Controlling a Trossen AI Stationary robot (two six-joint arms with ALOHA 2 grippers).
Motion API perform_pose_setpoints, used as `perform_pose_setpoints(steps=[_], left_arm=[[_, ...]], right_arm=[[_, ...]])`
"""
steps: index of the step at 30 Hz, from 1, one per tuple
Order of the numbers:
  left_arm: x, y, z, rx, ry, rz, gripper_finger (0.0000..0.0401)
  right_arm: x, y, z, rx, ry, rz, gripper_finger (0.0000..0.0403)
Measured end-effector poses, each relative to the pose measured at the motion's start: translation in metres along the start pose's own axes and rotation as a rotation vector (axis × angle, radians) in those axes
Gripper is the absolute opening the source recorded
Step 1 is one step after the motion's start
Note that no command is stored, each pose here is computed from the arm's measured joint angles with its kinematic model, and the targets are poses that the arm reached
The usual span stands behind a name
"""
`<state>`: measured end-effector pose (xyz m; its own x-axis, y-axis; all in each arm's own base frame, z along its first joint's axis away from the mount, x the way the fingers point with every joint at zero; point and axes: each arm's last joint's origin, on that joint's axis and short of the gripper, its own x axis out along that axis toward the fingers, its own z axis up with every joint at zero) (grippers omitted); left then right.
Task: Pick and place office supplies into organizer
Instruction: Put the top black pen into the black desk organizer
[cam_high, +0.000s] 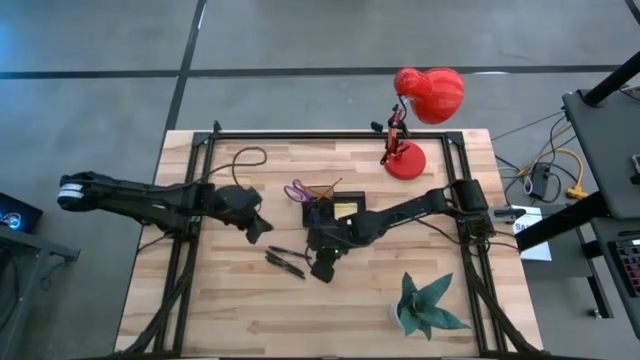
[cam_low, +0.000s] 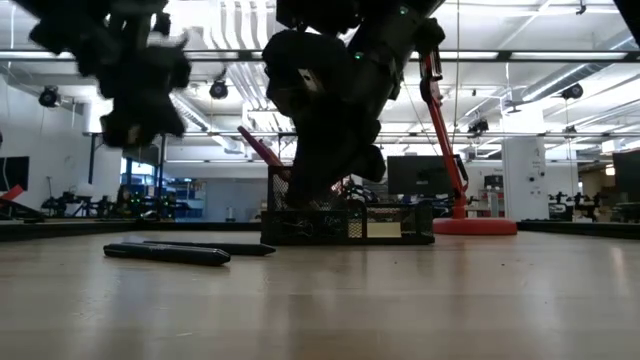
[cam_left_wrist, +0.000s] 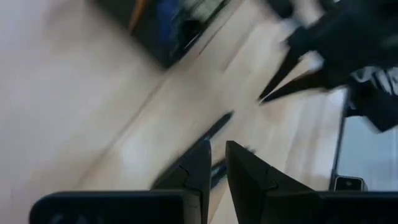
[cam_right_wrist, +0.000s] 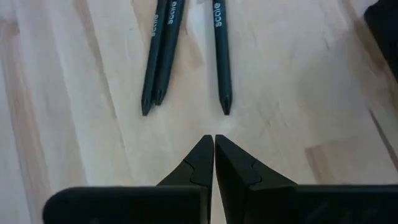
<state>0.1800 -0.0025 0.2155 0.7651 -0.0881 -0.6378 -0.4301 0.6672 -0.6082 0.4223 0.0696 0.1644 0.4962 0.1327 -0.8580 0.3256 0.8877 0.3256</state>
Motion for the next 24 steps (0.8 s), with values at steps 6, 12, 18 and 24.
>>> perform_pose_setpoints(steps=[6,12,18,24], left_arm=[[0.009,0.025,-0.023,-0.099,0.041,0.004,0.0034],[0.01,0.027,-0.025,0.027,-0.043,-0.089,0.0034],[0.014,0.028,-0.027,0.073,0.0,-0.09,0.0034],[0.024,0.032,-0.031,0.061,0.071,-0.053,0.0034]], right_arm=[[0.0,0.001,0.004,-0.015,-0.037,0.016,0.0009],[0.012,0.005,-0.001,-0.217,-0.058,-0.02,0.0009],[0.013,0.007,-0.004,-0.267,-0.067,-0.059,0.0009],[0.015,0.006,-0.003,-0.283,-0.071,-0.063,0.0009]])
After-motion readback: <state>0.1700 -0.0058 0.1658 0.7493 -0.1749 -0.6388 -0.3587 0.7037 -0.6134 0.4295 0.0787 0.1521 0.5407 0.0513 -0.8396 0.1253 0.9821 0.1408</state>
